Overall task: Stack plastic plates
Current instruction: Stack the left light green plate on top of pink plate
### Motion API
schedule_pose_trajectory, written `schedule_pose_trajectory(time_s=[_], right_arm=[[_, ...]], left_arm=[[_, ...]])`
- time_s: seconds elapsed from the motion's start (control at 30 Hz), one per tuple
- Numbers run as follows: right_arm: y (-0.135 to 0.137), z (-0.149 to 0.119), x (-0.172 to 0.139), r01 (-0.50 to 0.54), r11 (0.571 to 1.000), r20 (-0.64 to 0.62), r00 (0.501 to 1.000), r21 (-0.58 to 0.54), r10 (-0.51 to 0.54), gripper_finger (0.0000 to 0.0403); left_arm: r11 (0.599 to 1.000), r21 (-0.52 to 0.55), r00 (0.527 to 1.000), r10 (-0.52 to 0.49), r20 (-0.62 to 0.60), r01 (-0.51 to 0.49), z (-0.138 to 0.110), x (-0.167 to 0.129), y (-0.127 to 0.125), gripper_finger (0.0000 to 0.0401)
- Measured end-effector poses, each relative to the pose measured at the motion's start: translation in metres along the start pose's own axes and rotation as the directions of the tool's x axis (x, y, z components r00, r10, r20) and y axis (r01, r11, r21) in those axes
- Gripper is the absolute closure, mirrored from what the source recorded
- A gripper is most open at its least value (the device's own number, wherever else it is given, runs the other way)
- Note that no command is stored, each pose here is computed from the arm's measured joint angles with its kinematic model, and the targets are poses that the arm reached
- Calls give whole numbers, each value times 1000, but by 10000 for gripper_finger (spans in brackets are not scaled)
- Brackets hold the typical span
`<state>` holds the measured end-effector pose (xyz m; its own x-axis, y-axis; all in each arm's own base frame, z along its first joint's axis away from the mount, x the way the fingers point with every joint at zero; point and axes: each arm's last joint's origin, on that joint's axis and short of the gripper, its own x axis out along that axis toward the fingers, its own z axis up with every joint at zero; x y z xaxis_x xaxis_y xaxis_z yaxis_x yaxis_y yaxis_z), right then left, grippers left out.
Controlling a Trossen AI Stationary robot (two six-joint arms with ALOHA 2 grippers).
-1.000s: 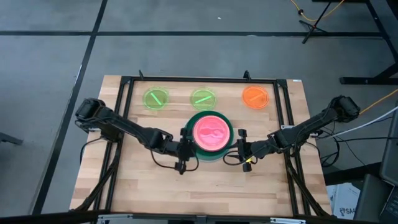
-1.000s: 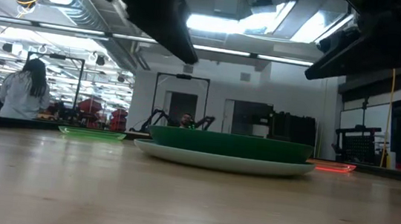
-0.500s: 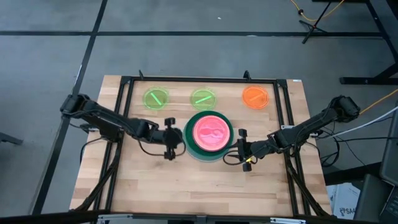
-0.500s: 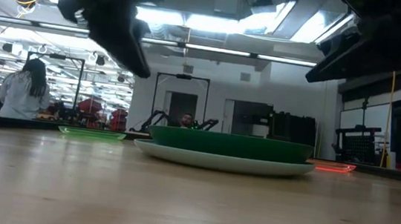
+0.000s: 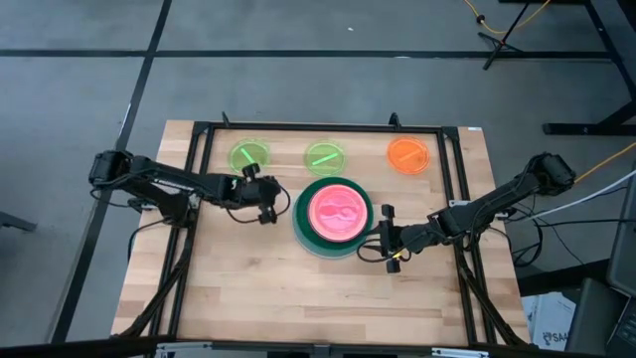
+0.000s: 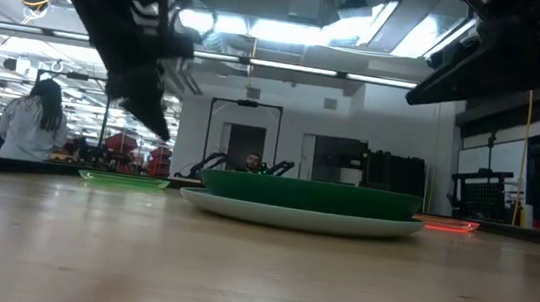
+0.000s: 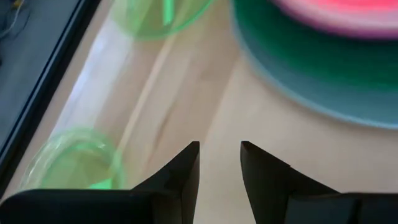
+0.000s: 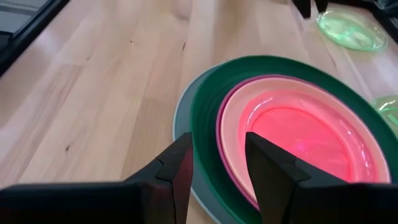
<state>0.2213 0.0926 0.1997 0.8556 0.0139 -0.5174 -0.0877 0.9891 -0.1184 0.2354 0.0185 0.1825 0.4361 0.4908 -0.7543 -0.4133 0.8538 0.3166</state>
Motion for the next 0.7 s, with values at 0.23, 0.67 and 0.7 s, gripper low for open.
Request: schedule_pose_trajectory(time_s=[0.23, 0.67, 0.7], right_arm=[[0, 1, 0, 0, 1000, 5, 1000, -14, 0, 265], [0, 0, 0, 0, 1000, 2, 1000, -16, 0, 265], [0, 0, 0, 0, 1000, 1, 1000, -16, 0, 265]], left_arm=[[988, -132, 993, 65, -99, -77, -3, 18, 32, 288], [952, -296, 974, 7, -225, -75, -12, 40, 79, 229], [950, -301, 973, 9, -230, -80, -13, 41, 82, 230]])
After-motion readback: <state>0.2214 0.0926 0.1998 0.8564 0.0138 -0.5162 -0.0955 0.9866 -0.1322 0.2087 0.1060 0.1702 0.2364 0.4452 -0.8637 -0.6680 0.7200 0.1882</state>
